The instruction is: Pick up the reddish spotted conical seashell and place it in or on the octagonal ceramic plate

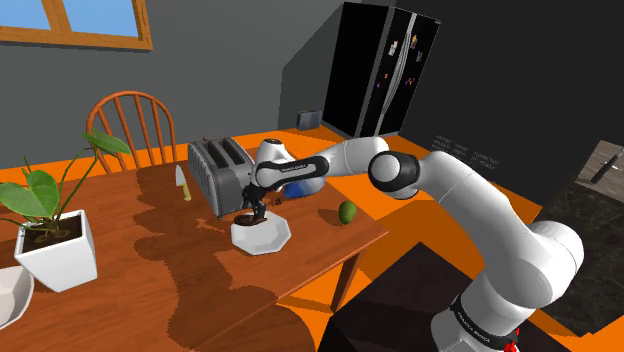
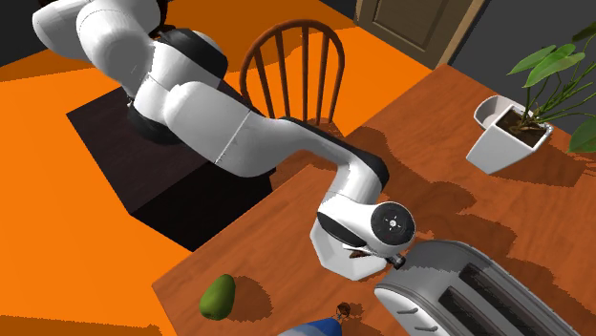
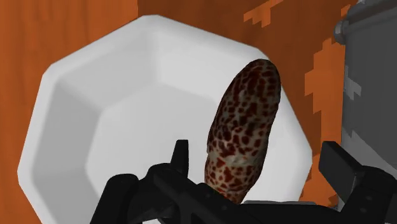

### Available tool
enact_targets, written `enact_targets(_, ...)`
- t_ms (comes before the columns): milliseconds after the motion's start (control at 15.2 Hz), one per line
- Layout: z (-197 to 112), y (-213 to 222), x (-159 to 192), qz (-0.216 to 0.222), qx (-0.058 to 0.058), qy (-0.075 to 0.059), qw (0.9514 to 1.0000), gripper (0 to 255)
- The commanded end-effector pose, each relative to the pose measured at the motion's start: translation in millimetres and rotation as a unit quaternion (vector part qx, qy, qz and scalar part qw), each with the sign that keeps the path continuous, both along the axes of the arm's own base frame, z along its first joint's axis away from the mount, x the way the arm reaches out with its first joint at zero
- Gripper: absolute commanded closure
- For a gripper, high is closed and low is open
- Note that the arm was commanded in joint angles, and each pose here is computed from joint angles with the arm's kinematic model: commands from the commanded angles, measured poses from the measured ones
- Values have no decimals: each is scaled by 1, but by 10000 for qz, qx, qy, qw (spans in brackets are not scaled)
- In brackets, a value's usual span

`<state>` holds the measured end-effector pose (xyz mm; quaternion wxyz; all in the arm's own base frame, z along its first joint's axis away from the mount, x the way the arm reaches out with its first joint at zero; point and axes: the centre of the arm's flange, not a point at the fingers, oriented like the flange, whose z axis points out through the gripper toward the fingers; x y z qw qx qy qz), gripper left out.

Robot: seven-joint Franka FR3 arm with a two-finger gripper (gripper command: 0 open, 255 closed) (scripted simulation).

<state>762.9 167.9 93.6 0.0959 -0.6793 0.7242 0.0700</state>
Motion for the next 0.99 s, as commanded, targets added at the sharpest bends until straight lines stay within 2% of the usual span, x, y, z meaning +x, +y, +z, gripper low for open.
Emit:
enact_targets(0, -14, 2, -1, -11, 4, 34, 10000, 0)
enact_targets(132, -27, 5, 0, -11, 4, 34, 10000, 0)
enact_targets(660, -27, 5, 0, -11, 4, 34, 10000, 0)
enact_targets(726, -27, 5, 0, -11, 4, 34, 10000, 255)
enact_targets(924, -27, 5, 0, -11, 4, 34, 10000, 255)
